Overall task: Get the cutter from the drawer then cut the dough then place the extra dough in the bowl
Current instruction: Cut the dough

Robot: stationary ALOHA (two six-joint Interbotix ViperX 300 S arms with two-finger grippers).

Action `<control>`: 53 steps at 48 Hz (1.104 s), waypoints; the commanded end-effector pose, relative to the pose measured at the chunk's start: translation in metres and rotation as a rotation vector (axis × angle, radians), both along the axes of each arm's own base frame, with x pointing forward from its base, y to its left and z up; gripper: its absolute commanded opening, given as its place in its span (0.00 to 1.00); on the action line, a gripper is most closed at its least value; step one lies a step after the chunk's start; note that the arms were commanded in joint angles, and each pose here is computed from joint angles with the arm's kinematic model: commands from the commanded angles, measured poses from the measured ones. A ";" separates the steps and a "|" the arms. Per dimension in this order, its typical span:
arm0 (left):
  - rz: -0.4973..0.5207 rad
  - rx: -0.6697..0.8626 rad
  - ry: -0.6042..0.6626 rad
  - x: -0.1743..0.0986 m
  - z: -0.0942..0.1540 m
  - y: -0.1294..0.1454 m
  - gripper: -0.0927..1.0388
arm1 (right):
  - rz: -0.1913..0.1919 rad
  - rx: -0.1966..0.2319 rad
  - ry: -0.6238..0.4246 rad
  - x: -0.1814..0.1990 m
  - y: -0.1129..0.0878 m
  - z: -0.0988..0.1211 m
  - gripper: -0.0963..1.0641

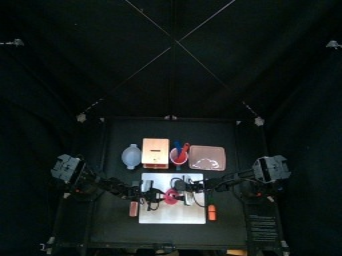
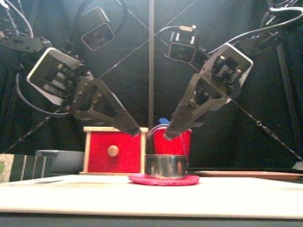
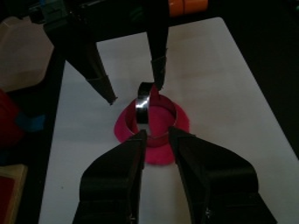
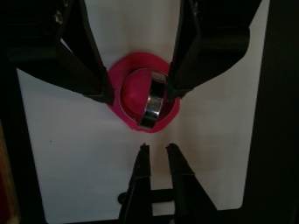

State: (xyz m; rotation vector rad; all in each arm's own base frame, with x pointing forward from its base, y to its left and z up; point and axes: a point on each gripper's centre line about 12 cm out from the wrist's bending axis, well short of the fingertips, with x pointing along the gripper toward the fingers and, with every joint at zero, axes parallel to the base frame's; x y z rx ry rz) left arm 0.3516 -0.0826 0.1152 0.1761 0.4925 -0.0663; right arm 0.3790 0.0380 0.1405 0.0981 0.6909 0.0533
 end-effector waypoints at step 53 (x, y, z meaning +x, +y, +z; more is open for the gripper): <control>0.055 0.059 -0.006 0.021 -0.039 0.009 0.47 | -0.060 0.066 0.110 0.025 0.006 0.030 0.82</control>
